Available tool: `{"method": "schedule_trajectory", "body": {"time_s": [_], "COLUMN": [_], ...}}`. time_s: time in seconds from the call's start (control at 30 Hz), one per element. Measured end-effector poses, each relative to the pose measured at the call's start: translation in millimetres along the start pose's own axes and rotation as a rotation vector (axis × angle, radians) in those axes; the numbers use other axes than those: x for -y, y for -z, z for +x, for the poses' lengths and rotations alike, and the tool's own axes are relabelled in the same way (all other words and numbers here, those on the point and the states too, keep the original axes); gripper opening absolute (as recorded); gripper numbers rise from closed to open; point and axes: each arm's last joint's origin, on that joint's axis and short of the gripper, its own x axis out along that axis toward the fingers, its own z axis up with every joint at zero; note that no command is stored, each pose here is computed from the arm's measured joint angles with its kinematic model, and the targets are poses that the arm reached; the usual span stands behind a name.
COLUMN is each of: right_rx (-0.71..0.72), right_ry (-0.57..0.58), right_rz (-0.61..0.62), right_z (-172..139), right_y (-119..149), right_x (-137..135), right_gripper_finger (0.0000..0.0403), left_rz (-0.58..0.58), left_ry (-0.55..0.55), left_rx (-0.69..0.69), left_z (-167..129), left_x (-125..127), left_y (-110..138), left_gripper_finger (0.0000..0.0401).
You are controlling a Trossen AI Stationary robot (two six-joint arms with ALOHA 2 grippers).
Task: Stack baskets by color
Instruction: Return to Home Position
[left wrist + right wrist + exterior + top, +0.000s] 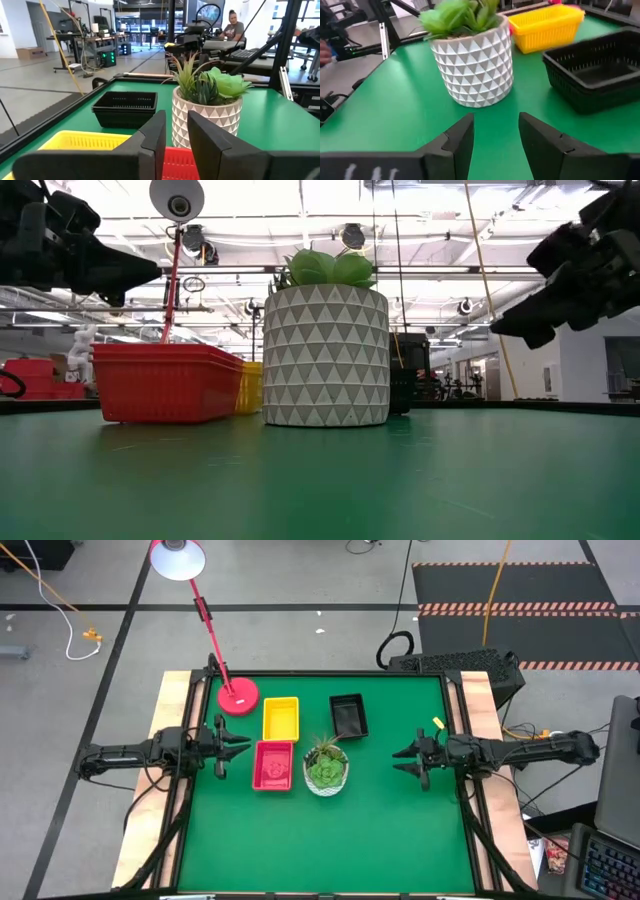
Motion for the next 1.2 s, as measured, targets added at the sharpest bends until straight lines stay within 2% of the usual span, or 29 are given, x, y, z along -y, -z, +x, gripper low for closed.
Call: {"method": "schedule_trajectory", "body": {"time_s": [0.27,0.5,0.63,0.7,1.2], "right_rx": [0.133,0.251,0.237,0.243,0.391], "right_ry": [-0.032,-0.081,-0.097,-0.099,-0.171], "right_rz": [-0.18,-0.242,-0.217,-0.202,-0.125], "right_z": [-1.5,-4.5,-5.9,-7.0,-23.0], "right_y": [-10.3,-21.2,-19.7,-20.2,-30.4], "right_x": [-12.4,-15.9,-15.8,-15.7,-17.7], "right_gripper_finger": [0.0108,0.0063,0.0015,0.0005,0.0001], "left_rz": [0.001,0.001,0.001,0.001,0.001], "left_ry": [0.0,-0.001,-0.001,-0.001,-0.001], "left_rx": [0.004,0.005,0.006,0.008,0.011], "left_z": [0.0,0.1,0.0,0.0,0.1], "left_x": [0.0,0.0,0.0,0.0,0.0], "left_y": [-0.4,-0.3,-0.4,-0.5,-0.6], "left_gripper_finger": [0.0081,0.0081,0.0081,0.0081,0.0081]}}
